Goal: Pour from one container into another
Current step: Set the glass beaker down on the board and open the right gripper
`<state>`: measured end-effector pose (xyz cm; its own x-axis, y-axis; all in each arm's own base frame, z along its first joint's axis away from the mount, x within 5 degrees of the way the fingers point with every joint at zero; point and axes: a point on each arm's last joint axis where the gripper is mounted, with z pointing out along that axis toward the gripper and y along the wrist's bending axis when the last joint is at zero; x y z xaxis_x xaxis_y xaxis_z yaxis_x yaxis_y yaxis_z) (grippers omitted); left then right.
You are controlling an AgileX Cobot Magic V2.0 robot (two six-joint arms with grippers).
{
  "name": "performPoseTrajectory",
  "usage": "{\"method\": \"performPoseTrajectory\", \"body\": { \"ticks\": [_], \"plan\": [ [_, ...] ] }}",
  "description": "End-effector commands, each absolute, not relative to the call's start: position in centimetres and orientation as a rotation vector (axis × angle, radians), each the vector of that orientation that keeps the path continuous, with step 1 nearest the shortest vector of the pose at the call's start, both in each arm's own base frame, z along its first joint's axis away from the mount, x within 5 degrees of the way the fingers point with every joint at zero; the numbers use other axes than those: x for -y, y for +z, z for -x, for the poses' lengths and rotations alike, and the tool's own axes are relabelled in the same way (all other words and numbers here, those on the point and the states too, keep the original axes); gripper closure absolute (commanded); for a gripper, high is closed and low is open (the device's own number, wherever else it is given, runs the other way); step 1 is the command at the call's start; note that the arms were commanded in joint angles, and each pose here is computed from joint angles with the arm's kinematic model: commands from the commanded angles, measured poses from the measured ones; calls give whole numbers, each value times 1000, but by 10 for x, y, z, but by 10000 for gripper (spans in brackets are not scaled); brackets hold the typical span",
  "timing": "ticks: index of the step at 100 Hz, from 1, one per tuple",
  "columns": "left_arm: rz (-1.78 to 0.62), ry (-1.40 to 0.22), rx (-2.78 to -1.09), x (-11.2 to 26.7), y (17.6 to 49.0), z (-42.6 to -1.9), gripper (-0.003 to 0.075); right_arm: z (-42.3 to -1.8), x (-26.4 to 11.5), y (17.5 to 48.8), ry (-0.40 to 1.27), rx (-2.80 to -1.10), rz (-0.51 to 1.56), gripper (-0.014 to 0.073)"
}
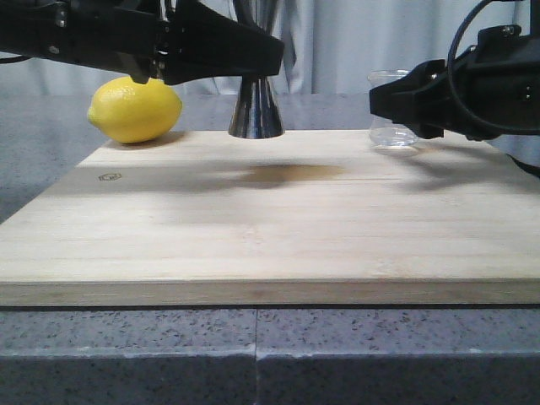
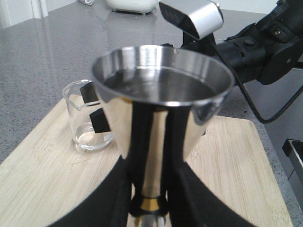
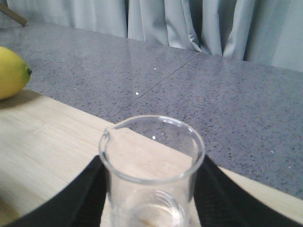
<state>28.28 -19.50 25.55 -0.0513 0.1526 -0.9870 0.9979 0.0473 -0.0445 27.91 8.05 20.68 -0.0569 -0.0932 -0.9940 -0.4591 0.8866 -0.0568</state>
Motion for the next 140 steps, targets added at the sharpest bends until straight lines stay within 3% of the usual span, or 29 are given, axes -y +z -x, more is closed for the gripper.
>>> {"method": "performPoseTrajectory", "body": {
  "ticks": [1, 81, 140],
  "plan": [
    [-1221, -1221, -1216, 196, 290, -273, 649, -282, -81, 228, 321, -1478, 414, 370],
    [-1221, -1221, -1216, 196, 290, -273, 649, -290, -81, 205, 316, -1548, 412, 370],
    [-1221, -1221, -1216, 196, 290, -273, 649, -290, -81, 207, 320, -1532, 407, 371]
  ]
}}
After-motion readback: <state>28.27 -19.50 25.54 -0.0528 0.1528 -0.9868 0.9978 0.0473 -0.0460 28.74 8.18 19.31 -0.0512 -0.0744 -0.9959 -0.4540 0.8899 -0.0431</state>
